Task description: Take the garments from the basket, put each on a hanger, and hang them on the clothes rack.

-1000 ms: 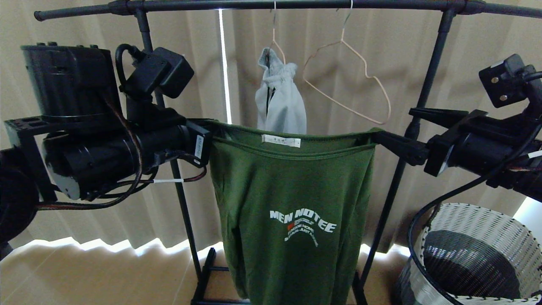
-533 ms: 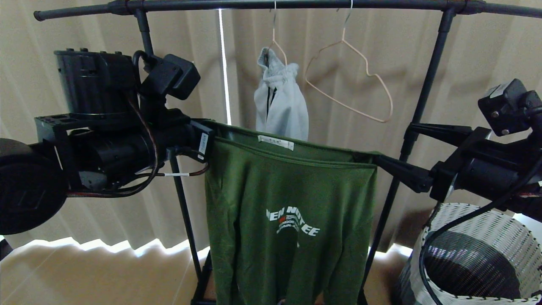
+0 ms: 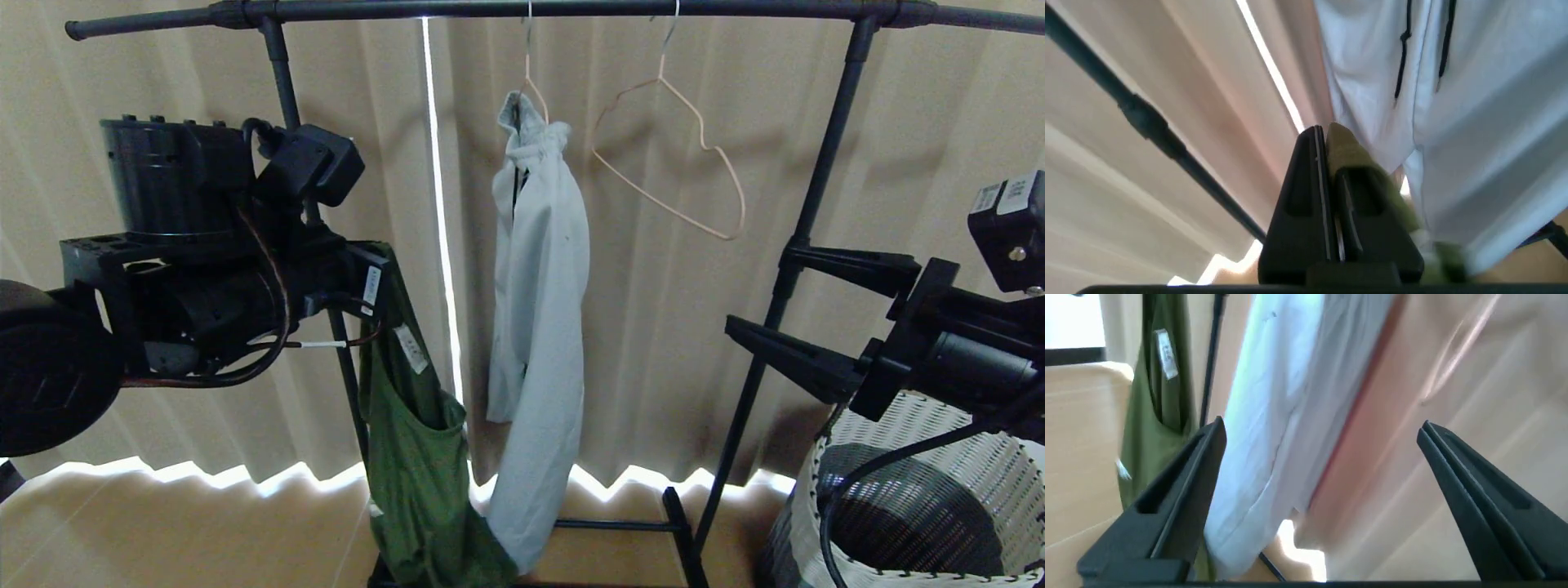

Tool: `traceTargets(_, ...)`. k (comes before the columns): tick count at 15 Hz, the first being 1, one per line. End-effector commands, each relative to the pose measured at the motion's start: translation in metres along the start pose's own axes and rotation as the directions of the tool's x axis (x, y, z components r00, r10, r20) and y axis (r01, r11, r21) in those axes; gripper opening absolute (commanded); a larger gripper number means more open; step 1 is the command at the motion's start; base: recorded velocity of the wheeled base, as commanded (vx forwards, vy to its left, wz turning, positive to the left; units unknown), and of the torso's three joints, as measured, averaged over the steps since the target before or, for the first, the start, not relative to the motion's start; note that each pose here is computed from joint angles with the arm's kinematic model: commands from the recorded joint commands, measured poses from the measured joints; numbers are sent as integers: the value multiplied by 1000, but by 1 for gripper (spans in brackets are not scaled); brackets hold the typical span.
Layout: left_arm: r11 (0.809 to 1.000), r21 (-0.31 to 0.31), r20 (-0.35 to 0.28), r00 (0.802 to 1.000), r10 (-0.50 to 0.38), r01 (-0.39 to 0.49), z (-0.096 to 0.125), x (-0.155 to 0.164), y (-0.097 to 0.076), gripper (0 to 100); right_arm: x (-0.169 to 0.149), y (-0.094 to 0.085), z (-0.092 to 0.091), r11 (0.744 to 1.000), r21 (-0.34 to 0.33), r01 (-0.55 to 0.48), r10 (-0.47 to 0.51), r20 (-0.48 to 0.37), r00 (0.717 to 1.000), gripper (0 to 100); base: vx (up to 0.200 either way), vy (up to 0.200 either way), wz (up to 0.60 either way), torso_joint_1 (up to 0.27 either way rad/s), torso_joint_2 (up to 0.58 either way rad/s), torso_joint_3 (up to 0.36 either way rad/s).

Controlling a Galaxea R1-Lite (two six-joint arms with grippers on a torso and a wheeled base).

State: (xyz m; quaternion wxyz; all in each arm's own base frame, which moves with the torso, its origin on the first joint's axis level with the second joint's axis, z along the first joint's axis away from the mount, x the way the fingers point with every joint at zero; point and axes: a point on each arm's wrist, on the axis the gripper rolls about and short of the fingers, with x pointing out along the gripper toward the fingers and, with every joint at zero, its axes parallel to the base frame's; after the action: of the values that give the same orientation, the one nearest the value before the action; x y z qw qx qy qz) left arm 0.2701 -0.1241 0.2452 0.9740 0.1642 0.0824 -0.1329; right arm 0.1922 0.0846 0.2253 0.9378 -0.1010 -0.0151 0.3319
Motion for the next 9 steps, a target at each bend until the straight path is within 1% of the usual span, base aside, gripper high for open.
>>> traceTargets(1, 999, -10, 5, 999, 33, -33, -4, -19, 13, 0, -7, -10, -10, 994, -17, 106, -107, -40, 993, 100, 0, 0, 0, 0, 0, 0)
traceTargets(2, 999, -18, 1, 999, 49, -49, -9, -29, 21, 0, -11, -17, -13, 979, -55, 196, -199, -56, 978, 100, 0, 0, 0, 0, 0, 0)
traceTargets(3, 998, -20, -2, 998, 58, -58, -11, -32, 23, 0, -12, -19, -14, 973, -67, 220, -225, -60, 973, 100, 0, 0, 0, 0, 0, 0)
traceTargets(4, 997, -53, -15, 998, 59, -60, -23, -47, 33, 0, -18, -25, -22, 950, -88, 299, -304, -48, 951, 100, 0, 0, 0, 0, 0, 0)
traceTargets(6, 992, -126, -22, 1000, -4, 1, -37, -62, 33, 0, -26, -31, -35, 929, -94, 357, -361, -30, 932, 100, 0, 0, 0, 0, 0, 0)
traceTargets(7, 985, -173, -30, 999, -30, 25, -45, -72, 31, 0, -28, -32, -41, 920, -95, 380, -383, -9, 924, 100, 0, 0, 0, 0, 0, 0)
traceTargets(8, 982, -188, -36, 999, -32, 25, -48, -75, 30, 0, -28, -35, -42, 915, -95, 392, -393, 9, 919, 100, 0, 0, 0, 0, 0, 0)
traceTargets(9, 973, -231, -37, 999, -29, 20, -52, -78, 29, 0, -24, -39, -46, 910, -83, 405, -405, 20, 914, 100, 0, 0, 0, 0, 0, 0)
